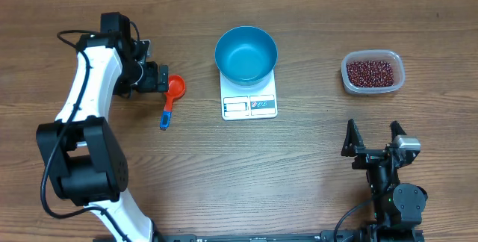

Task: Scoop item into bowl and weigh 150g on scale
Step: 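Lower the left gripper toward the red scoop's cup rim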

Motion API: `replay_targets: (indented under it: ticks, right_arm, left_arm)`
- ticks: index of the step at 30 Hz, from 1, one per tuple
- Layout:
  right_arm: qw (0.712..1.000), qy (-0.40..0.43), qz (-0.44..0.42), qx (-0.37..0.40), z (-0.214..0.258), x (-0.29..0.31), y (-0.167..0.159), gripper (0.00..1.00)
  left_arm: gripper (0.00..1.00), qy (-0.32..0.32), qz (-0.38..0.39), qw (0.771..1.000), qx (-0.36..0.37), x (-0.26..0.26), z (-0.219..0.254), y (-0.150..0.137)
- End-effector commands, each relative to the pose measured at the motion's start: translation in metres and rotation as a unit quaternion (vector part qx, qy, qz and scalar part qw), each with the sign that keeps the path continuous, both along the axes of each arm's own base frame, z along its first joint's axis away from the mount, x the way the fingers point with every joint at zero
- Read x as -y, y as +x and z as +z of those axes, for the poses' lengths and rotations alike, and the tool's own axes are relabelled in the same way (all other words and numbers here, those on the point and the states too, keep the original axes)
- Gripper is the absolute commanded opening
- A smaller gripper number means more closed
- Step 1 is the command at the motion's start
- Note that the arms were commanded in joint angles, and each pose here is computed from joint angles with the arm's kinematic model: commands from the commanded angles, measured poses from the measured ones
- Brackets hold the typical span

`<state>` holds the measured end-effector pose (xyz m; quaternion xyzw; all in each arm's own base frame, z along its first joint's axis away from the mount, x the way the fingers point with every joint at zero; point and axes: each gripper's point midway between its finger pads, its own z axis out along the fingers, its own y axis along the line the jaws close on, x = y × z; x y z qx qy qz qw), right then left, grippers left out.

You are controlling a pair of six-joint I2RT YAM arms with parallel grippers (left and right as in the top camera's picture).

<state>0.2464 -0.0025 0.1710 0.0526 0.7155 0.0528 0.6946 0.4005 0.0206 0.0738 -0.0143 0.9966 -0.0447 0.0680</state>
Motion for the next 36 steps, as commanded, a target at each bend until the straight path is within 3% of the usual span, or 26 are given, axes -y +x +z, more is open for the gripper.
replay_targets:
  ticks: [1, 29, 36]
  right_arm:
    - [1.0, 0.002, -0.002, 0.003, -0.001, 0.0, 0.0, 1.0]
    - [1.0, 0.002, -0.002, 0.003, -0.001, 0.0, 0.0, 1.0]
    - [1.0, 0.002, -0.002, 0.003, -0.001, 0.0, 0.0, 1.0]
  left_arm:
    - [0.99, 0.004, -0.003, 1.0, 0.0, -0.003, -0.006, 0.007]
    - [1.0, 0.005, -0.008, 1.0, 0.02, 0.001, -0.008, 0.019]
    - [1.0, 0.01, -0.046, 0.998, 0.029, 0.002, -0.008, 0.022]
